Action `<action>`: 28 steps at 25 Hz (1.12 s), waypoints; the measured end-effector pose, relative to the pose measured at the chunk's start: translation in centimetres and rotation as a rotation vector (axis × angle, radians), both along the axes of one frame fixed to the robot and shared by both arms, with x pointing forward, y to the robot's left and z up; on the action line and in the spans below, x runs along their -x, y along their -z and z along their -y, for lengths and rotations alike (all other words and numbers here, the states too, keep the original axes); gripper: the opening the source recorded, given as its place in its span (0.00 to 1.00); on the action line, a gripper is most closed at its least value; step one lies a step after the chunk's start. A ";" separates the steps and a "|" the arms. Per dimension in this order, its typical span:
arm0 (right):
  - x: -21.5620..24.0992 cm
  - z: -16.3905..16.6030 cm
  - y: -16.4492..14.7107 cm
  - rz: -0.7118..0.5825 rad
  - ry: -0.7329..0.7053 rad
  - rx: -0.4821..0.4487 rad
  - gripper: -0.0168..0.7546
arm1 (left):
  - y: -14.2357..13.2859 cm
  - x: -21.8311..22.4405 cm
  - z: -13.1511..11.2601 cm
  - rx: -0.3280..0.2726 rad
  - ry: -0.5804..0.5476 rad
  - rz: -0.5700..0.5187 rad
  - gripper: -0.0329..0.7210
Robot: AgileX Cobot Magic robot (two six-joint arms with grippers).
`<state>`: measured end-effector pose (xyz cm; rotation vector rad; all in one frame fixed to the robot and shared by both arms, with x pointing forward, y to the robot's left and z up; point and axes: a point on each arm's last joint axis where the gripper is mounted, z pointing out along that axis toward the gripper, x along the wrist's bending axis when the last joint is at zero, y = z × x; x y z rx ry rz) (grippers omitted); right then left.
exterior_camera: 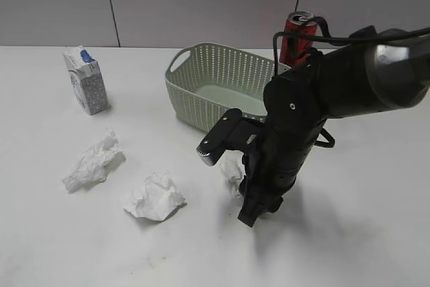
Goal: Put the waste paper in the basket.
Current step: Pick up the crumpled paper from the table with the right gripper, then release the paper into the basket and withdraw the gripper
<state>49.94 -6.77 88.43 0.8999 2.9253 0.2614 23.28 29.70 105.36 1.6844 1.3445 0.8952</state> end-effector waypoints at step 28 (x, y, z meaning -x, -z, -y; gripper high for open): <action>-10.5 -1.8 -14.6 0.611 0.173 -0.465 0.04 | 0.0 0.0 0.0 0.000 0.000 0.001 0.82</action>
